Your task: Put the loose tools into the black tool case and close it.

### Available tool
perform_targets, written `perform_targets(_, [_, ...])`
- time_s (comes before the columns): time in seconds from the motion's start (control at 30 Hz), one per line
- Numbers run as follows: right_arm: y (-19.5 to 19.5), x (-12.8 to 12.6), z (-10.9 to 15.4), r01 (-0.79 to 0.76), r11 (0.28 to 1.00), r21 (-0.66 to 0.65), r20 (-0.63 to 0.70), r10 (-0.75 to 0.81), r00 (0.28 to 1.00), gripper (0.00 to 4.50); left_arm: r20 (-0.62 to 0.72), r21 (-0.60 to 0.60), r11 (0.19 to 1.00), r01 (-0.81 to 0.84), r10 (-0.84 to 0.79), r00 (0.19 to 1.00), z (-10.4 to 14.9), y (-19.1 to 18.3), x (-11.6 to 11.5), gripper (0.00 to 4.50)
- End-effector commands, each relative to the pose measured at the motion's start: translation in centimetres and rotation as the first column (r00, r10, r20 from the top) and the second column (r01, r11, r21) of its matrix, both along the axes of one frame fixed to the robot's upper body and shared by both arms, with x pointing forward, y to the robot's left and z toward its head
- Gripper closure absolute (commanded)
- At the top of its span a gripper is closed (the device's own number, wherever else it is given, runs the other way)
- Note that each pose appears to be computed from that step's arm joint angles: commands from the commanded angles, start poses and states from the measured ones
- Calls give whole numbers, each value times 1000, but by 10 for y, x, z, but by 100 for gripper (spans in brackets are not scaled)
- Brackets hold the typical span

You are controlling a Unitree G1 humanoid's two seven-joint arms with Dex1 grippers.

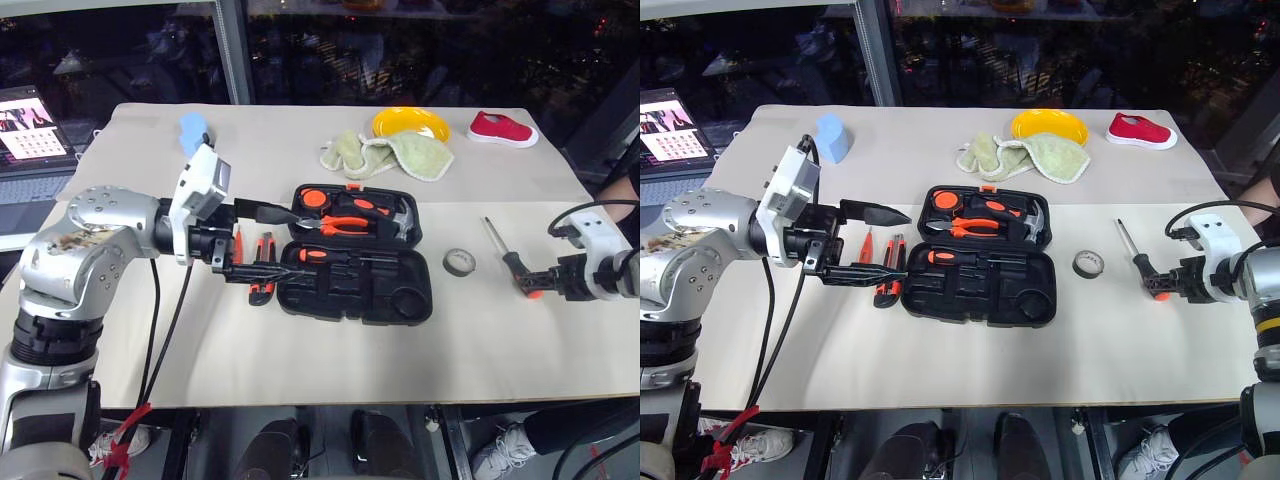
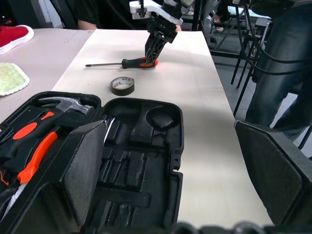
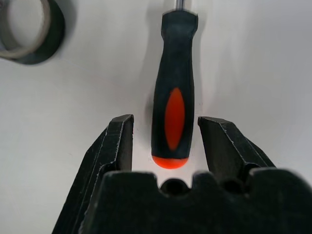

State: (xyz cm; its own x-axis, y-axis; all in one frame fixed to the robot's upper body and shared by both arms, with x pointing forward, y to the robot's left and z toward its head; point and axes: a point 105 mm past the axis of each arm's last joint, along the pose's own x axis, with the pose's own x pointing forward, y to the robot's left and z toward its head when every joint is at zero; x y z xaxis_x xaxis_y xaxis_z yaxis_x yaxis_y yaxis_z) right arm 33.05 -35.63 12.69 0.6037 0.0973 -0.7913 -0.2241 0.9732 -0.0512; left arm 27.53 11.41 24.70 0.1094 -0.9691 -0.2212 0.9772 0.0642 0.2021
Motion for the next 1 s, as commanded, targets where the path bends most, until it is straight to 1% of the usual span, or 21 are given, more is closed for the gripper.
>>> perform_targets(0.03, [-4,2,8,8,1000,-22,10,-7,1000,270,75,-7,1000,10,-9,997,14,-3,0,0])
perform_targets(0.1, [-5,3,8,14,1000,-18,8,-14,1000,340,77,-11,1000,8,-7,997,15,-4,0,0])
perform_targets(0.13, [-5,3,8,17,1000,-12,12,-16,1000,349,77,-12,1000,6,-5,997,14,-4,1,0])
perform_targets(0.33, [-11,2,15,51,999,8,68,-52,996,349,63,-17,1000,-5,6,998,10,-3,2,0])
perform_targets(0.43, [-5,7,38,6,1000,20,183,-9,983,349,46,-5,1000,-15,15,999,5,1,4,0])
perform_targets(0.47, [7,11,56,-61,997,42,265,48,963,349,43,9,1000,-16,16,999,2,4,5,0])
perform_targets(0.53, [38,13,92,-239,970,51,411,198,890,349,27,45,999,-13,11,1000,-3,10,5,0])
perform_targets(0.57, [57,7,105,-352,935,30,451,302,840,349,18,66,998,-5,4,1000,-6,14,4,0])
perform_targets(0.6, [72,1,111,-441,897,2,457,391,798,349,12,85,996,1,-2,1000,-8,17,3,0])
perform_targets(0.67, [97,-11,113,-583,809,-76,433,554,711,349,4,116,993,7,-8,1000,-12,23,2,0])
perform_targets(0.7, [105,-14,112,-620,778,-100,420,598,682,349,2,126,992,8,-8,1000,-13,25,3,0])
perform_targets(0.8, [134,-15,110,-718,685,-120,395,697,599,349,-1,151,988,12,-12,1000,-14,31,4,0])
perform_targets(0.9, [168,-16,98,-830,526,-185,331,829,451,349,4,164,986,17,-17,1000,-12,33,3,0])
perform_targets(0.93, [179,-15,95,-851,491,-186,330,847,417,349,8,167,986,13,-14,1000,-11,33,4,0])
perform_targets(1.0, [192,-10,92,-866,461,-194,343,859,380,349,15,171,985,3,-6,1000,-10,34,3,0])
